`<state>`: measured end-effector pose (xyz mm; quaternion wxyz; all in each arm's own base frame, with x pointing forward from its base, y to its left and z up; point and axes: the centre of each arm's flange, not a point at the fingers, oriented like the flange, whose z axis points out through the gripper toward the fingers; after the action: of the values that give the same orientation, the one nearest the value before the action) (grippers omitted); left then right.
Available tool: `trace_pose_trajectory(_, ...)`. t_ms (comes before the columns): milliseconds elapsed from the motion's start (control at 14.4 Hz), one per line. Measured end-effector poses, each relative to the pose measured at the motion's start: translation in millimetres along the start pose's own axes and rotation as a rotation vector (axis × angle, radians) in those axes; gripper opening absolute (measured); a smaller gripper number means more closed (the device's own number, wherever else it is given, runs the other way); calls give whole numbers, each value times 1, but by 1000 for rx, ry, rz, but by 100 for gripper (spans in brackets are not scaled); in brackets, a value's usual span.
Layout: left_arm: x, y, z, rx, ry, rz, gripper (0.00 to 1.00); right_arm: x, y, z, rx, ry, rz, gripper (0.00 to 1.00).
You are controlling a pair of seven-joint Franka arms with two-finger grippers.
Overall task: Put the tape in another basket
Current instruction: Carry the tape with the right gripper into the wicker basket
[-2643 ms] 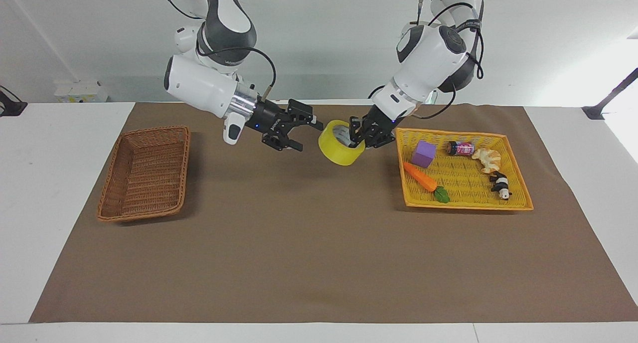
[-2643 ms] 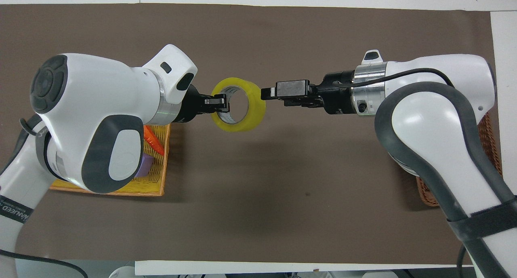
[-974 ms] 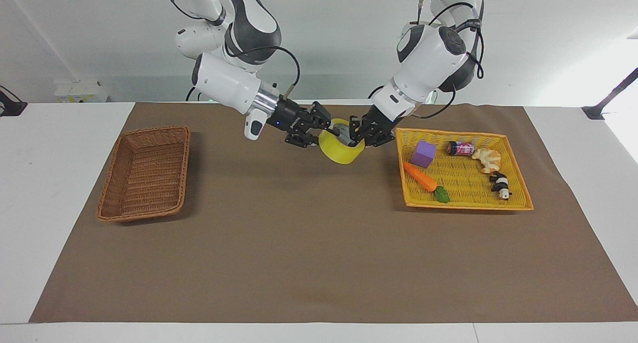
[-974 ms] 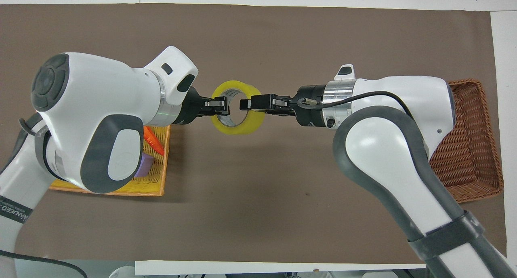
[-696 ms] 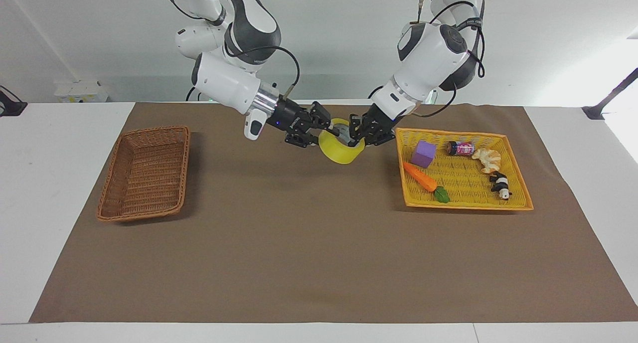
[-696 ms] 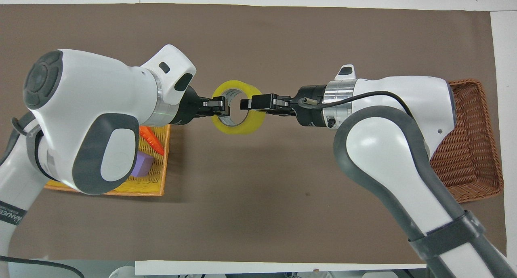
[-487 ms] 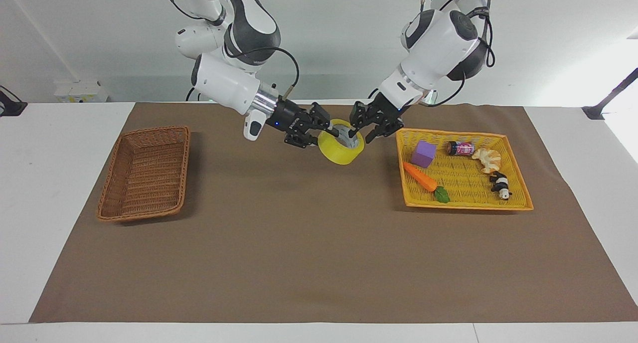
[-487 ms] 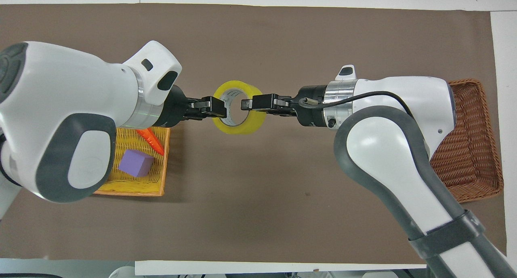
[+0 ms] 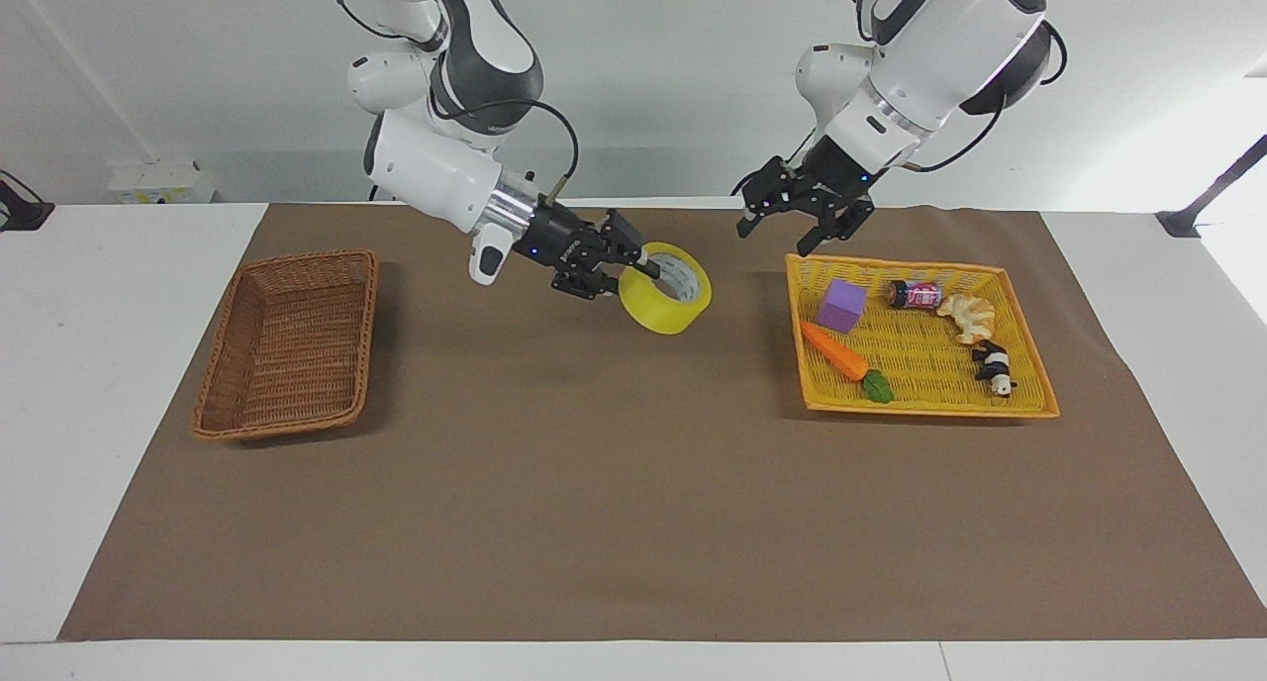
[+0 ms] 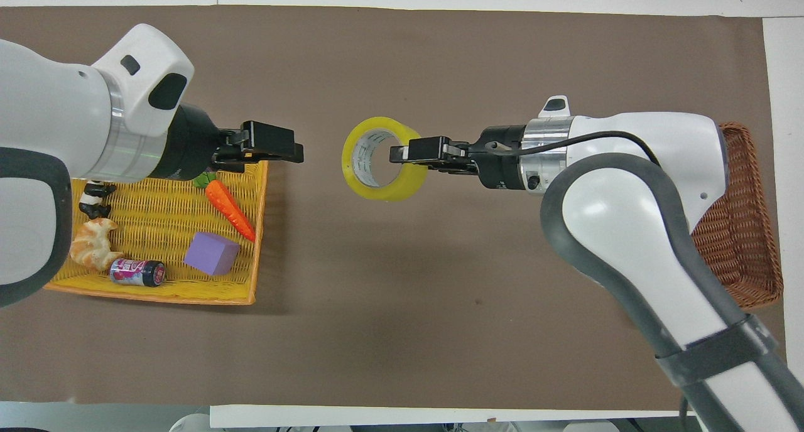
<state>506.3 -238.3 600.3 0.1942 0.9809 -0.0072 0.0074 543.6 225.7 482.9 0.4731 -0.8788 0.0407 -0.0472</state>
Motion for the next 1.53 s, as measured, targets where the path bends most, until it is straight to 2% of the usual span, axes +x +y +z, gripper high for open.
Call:
trace_pose_trajectory(209, 16, -70, -17, 100, -37, 23, 100, 22, 40, -56, 32, -20, 27, 53)
trace_pose_trajectory(417, 26, -137, -41, 142, -50, 69, 100, 34, 105, -142, 35, -35, 61, 53)
trace_pose_trajectory(626, 29, -168, -52, 236, -40, 57, 100, 18, 191, -238, 13, -58, 58, 53)
trace_pose_trajectory(835, 30, -178, -56, 255, -35, 43, 100, -6, 263, -311, -75, -62, 62, 53)
trace_pose_trajectory(1043, 30, -183, -59, 257, -33, 32, 100, -26, 307, -344, -90, -83, 81, 53)
trace_pose_trajectory(1322, 27, -223, -72, 266, -48, -45, 100, -32, 369, -348, -139, -176, -25, 53)
trace_pose_trajectory(1530, 24, -243, -84, 330, -41, -66, 100, -29, 400, -347, -160, -227, -59, 53)
